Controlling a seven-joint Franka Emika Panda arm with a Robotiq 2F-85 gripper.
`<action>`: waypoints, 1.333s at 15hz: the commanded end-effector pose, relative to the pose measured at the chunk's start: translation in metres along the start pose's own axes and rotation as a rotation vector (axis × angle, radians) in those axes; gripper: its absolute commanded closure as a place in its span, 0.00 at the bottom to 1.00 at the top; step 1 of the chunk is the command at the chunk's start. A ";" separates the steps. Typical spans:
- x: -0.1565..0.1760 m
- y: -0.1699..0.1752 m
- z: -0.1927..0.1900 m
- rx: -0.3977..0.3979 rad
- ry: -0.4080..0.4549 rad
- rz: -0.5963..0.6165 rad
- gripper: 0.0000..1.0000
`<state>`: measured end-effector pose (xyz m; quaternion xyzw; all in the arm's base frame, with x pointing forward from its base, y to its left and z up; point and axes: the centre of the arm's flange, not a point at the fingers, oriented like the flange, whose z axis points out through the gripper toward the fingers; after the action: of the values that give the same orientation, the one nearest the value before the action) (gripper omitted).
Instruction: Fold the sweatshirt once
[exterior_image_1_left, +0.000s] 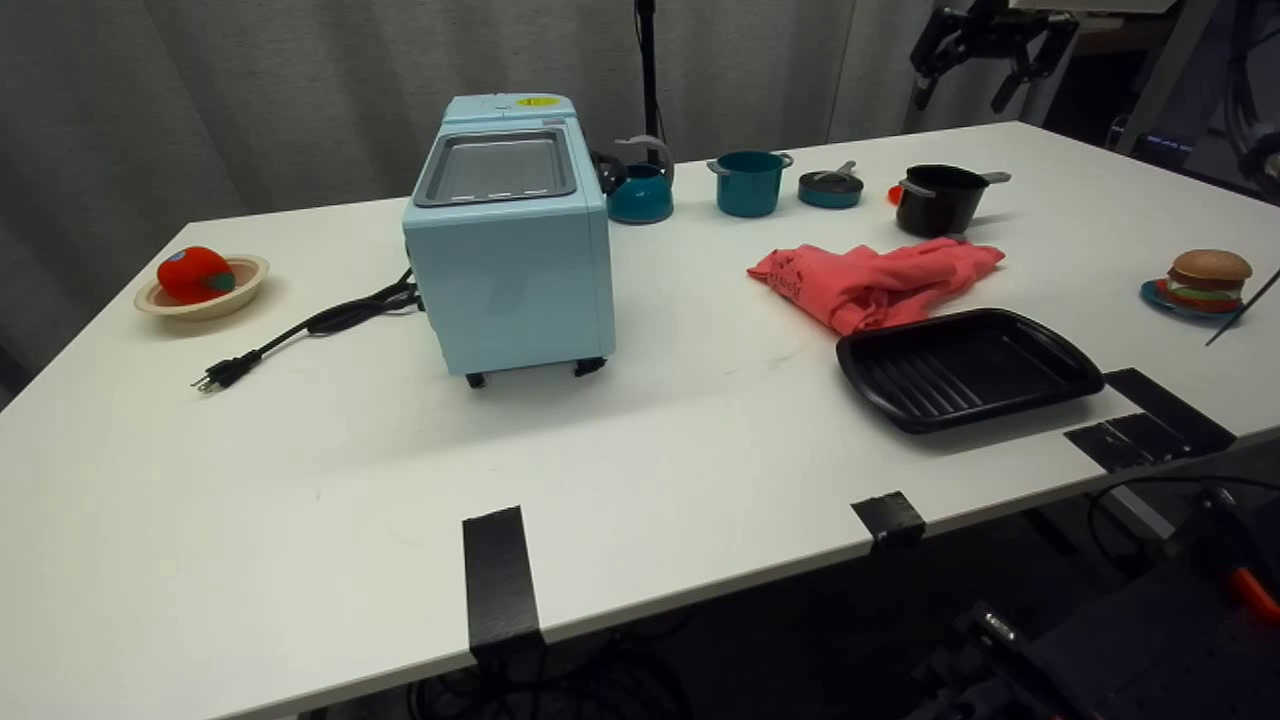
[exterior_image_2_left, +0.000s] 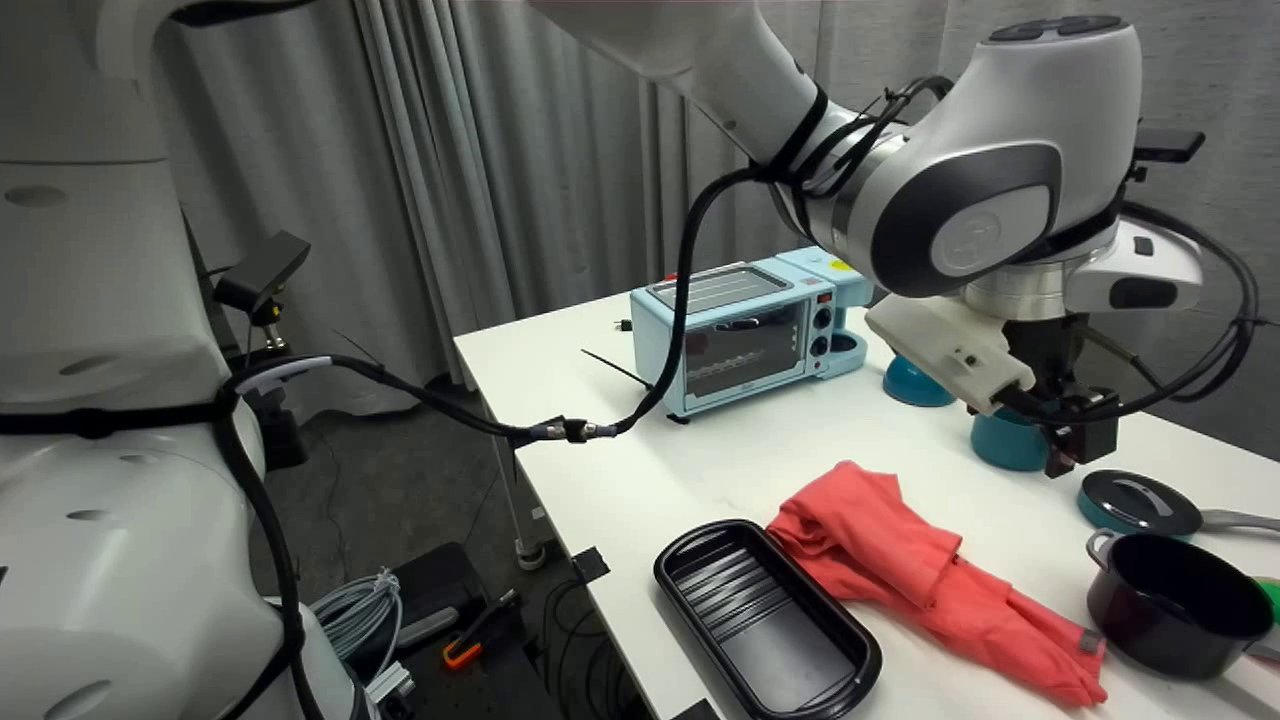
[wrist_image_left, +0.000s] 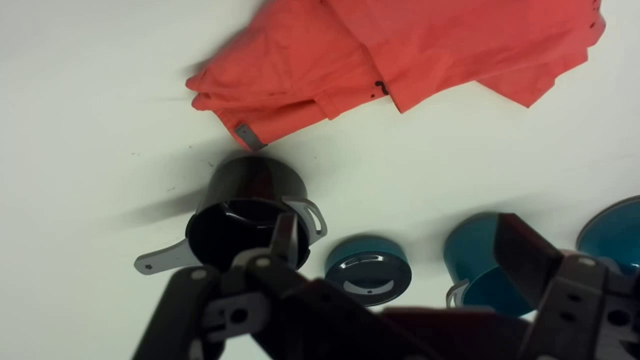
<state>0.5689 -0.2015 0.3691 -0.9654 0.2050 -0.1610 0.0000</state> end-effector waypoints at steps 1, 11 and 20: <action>-0.015 -0.012 -0.028 0.018 0.017 -0.024 0.00; -0.028 -0.027 -0.042 0.043 0.026 -0.049 0.00; -0.045 -0.005 -0.052 -0.001 0.088 -0.016 0.00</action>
<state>0.5391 -0.1667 0.4019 -0.9666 0.1818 -0.1802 0.0112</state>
